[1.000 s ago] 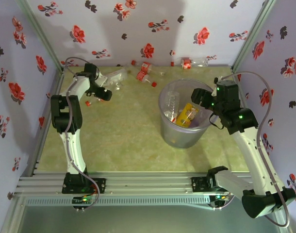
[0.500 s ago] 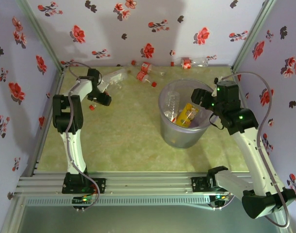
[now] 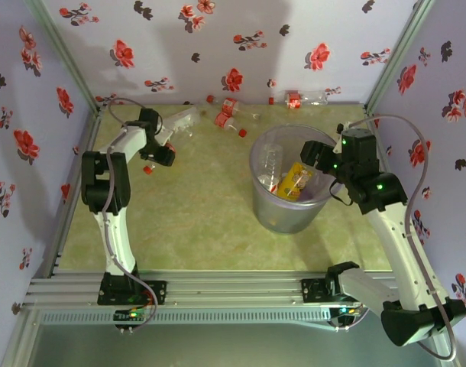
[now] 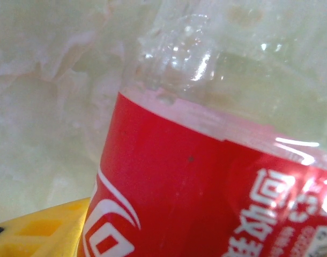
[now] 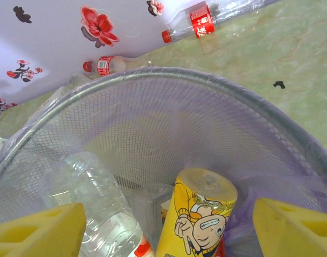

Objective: Put the plastic bottles in the bin

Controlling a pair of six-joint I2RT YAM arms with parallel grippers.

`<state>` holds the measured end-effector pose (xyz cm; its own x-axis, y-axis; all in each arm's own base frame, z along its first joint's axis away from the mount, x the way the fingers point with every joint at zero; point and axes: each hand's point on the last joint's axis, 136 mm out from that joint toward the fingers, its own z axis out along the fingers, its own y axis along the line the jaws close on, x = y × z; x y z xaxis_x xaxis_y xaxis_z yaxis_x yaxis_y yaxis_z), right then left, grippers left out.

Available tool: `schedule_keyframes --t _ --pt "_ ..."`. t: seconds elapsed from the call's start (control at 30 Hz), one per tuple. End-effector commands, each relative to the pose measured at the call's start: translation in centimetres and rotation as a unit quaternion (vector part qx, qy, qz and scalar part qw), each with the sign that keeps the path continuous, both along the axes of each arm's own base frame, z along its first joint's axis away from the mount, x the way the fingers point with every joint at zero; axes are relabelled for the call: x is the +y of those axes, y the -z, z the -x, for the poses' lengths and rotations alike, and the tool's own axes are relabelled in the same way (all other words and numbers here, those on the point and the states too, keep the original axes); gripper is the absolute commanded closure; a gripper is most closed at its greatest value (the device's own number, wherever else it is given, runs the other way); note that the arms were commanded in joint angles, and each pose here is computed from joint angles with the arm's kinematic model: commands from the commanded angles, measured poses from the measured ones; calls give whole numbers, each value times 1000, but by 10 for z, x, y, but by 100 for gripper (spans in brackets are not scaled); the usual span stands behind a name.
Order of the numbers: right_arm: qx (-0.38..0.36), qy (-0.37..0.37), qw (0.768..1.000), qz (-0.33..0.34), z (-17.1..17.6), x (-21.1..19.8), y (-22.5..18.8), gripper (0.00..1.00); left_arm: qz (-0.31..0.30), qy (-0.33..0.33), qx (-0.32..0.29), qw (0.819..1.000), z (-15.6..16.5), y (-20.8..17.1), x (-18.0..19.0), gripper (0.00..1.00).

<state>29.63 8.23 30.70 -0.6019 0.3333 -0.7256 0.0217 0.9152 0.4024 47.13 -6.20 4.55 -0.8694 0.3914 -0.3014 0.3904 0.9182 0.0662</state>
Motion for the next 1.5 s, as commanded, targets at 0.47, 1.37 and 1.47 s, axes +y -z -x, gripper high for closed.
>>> schedule_keyframes --t 0.47,1.37,1.47 --pt "-109 -69 984 -120 -32 64 -68 18 151 -50 -202 966 62 -149 -103 94" --pt "-112 -280 929 -213 -76 282 -82 9 313 4 -273 910 164 -239 -177 100" --pt "-108 -295 922 -225 -73 287 -83 8 312 2 -272 910 163 -237 -178 100"
